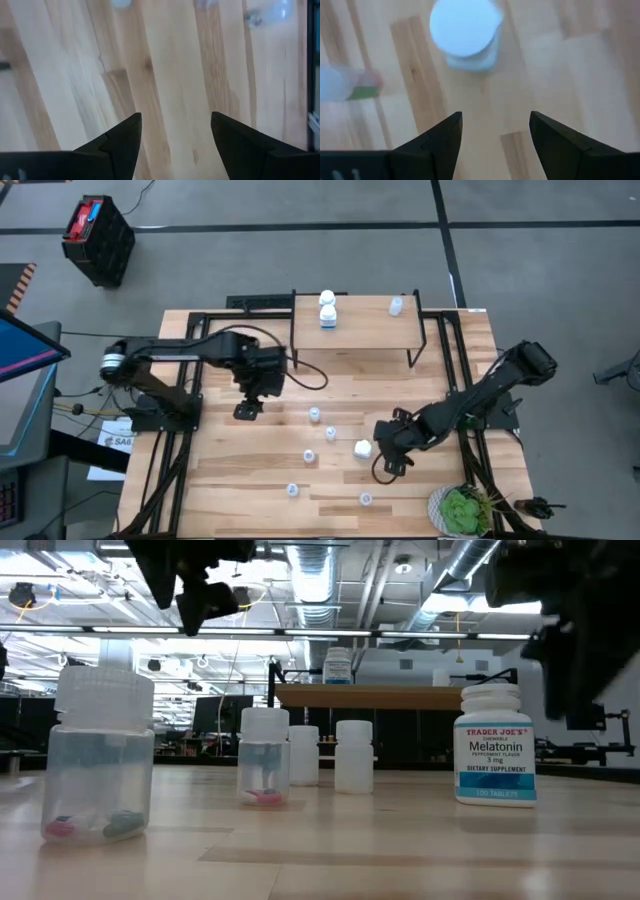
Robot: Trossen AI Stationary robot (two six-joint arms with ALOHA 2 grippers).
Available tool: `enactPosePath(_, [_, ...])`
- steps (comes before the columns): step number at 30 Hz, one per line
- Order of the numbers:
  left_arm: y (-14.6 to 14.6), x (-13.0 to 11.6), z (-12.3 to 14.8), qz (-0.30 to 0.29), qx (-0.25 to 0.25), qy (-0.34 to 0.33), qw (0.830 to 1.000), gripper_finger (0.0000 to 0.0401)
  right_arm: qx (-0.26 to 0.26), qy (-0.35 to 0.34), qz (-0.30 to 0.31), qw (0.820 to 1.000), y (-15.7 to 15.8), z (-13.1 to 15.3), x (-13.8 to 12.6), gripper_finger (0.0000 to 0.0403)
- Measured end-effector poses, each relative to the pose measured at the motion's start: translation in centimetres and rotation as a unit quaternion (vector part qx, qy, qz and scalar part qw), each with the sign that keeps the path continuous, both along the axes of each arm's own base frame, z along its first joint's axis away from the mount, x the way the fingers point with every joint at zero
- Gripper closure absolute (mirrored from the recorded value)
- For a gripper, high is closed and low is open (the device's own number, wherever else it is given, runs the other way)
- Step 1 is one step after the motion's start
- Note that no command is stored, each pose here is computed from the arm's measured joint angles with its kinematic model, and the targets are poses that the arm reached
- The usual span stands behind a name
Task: Pick and place medicine bottles onto shelf by color
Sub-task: Put the white medicine bottle on the shelf aligned with the other white medicine bottle
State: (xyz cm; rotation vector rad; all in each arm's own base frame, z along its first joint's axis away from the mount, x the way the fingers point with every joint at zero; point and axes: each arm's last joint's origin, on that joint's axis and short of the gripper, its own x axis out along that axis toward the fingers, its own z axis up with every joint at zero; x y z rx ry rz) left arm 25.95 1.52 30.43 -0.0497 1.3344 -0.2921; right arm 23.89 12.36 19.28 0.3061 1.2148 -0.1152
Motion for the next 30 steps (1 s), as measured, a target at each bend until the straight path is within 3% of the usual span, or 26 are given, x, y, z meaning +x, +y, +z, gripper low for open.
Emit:
enactPosePath(6, [-0.1, -2.6, -0.7, 0.028, 0.014, -0.087, 0.996, 0.0177, 0.01, 0.012, 0.018, 1.0, 1.5, -2.6, 1.2, 0.0148])
enactPosePath(13, [0.0, -3.6, -0.7, 0.048, 0.06, -0.17, 0.982, 0.0177, 0.035, -0.032, 0.032, 0.998, 2.5, -4.0, 3.1, 0.0149])
enactPosePath(21, [0.1, -3.3, -0.7, 0.04, 0.075, -0.184, 0.979, 0.0177, 0.012, -0.029, 0.013, 0.999, 1.7, -4.8, 3.7, 0.0175])
enactPosePath(30, [0.1, -3.2, -0.6, 0.042, 0.075, -0.19, 0.978, 0.0177, -0.024, -0.061, -0.06, 0.996, -1.4, -4.8, 5.4, 0.0216])
